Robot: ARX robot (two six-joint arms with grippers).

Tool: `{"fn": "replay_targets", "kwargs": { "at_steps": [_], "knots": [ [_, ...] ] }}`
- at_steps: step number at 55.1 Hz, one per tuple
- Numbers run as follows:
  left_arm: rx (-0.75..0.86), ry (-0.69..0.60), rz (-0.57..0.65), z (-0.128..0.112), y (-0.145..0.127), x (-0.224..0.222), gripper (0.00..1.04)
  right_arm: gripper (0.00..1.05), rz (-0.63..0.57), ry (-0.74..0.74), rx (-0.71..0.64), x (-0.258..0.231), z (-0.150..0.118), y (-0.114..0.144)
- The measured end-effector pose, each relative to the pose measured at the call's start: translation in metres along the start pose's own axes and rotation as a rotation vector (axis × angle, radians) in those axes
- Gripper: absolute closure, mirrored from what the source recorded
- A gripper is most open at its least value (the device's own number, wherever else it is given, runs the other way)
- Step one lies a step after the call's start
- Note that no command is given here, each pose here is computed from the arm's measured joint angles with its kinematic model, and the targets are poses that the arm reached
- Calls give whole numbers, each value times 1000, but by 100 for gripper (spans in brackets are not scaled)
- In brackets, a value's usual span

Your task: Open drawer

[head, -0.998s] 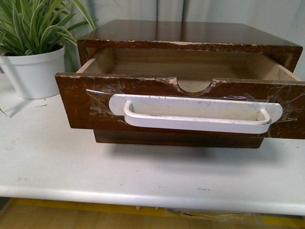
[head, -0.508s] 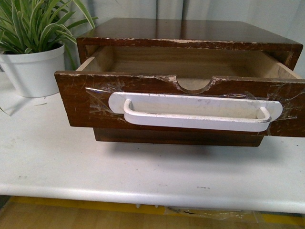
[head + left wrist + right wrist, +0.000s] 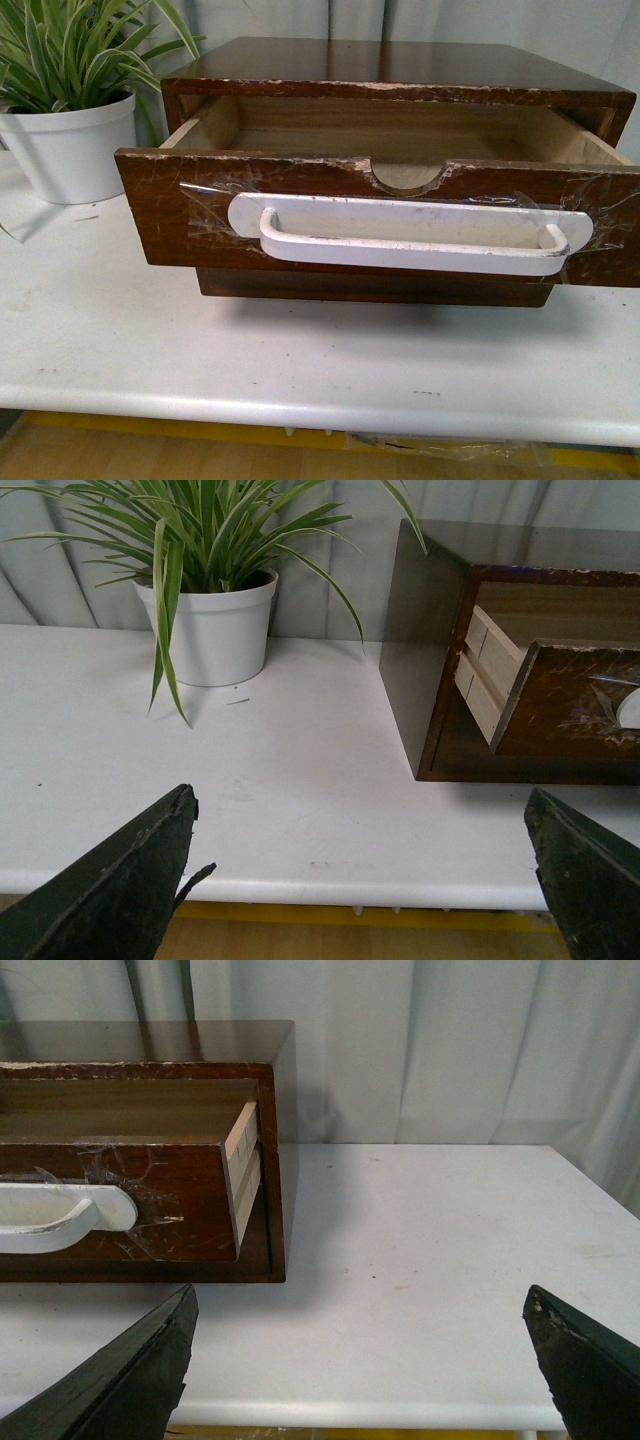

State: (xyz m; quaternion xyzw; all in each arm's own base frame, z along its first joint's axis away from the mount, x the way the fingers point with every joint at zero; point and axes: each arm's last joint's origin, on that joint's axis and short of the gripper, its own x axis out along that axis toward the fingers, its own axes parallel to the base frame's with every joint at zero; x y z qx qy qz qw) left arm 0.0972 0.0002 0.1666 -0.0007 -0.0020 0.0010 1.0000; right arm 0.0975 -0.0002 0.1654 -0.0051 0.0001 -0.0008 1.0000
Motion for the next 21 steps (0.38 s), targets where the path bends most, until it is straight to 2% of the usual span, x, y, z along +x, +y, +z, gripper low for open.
{"fn": "replay_targets", "kwargs": {
  "at_steps": [21],
  "knots": [
    [0,0,0,0,0,0,6,9,0,0,0,0,0,0]
  ]
}}
